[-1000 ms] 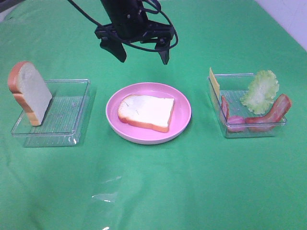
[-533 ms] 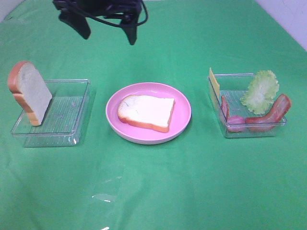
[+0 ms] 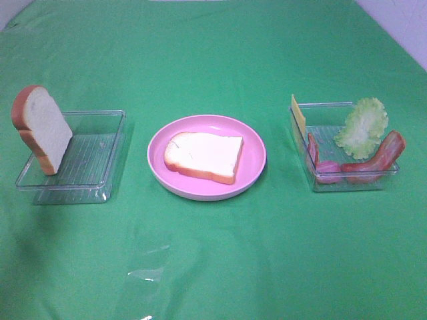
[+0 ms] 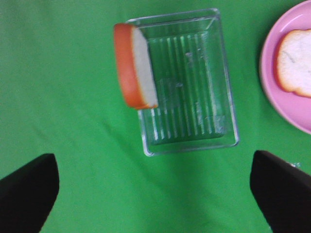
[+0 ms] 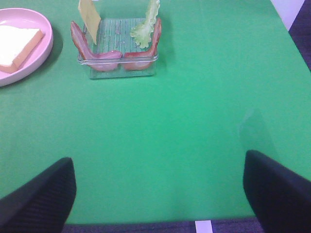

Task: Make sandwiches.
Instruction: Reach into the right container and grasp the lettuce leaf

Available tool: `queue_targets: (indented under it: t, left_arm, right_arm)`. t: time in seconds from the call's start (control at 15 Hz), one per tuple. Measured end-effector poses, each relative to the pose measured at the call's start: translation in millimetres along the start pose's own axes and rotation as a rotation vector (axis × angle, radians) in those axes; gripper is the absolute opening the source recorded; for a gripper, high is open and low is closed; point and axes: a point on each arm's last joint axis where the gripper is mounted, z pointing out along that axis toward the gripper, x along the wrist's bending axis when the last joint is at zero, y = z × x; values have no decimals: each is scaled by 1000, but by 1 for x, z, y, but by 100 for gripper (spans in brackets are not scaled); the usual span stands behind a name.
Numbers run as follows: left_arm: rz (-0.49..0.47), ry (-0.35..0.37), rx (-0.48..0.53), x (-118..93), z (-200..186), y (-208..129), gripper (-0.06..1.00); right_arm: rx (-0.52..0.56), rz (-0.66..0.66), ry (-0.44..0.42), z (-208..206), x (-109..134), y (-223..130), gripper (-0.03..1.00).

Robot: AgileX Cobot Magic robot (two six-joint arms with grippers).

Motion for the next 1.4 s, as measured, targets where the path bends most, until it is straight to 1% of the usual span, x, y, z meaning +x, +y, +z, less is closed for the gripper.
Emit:
queue_targets:
  t: [0.07, 0.13, 0.2, 0.33, 0.47, 0.53, 0.6, 0.67, 0.8, 0.87, 0.93, 1.0, 1.07, 1.2, 1.27, 1.4]
  left_arm:
    - [-39, 26, 2, 16, -8, -17, 99]
    - [-71, 40, -12, 24, -21, -36, 99]
    - [-89, 45, -18, 26, -26, -46, 99]
    - [-141, 50, -41, 26, -42, -85, 99]
    - [-155, 49, -70, 23, -53, -125, 99]
    - [-154, 49, -108, 20, -61, -156, 99]
    - [-150, 49, -149, 19, -66, -175, 99]
    - [-128, 50, -211, 17, -69, -194, 99]
    - [-77, 59, -380, 14, -79, -233, 99]
    - [-73, 61, -418, 13, -81, -242, 99]
    - [-70, 63, -516, 11, -82, -267, 99]
    - [-69, 64, -548, 11, -81, -274, 99]
    - [-67, 59, -601, 9, -79, -288, 99]
    - [-66, 57, -659, 8, -72, -310, 99]
    - [-66, 51, -679, 7, -65, -318, 99]
    - [-68, 39, -677, 6, -56, -323, 99]
  right_arm:
    - [0, 0, 0, 0, 0, 0, 89]
    - [0, 0, 0, 0, 0, 0, 89]
    - [0, 0, 0, 0, 0, 0, 89]
    - [0, 0, 0, 0, 0, 0, 89]
    - [0, 0, 0, 0, 0, 0, 89]
    - [0, 0, 0, 0, 0, 0, 89]
    - [0, 0, 0, 0, 0, 0, 89]
    - [0, 0, 0, 0, 0, 0, 89]
    - [0, 0, 0, 0, 0, 0, 89]
    - [0, 0, 0, 0, 0, 0, 89]
    - [0, 0, 0, 0, 0, 0, 89]
    - [0, 0, 0, 0, 0, 0, 89]
    - [0, 0, 0, 0, 0, 0, 89]
    - [0, 0, 0, 0, 0, 0, 89]
    - [0, 0, 0, 0, 0, 0, 89]
    - [0, 0, 0, 0, 0, 0, 89]
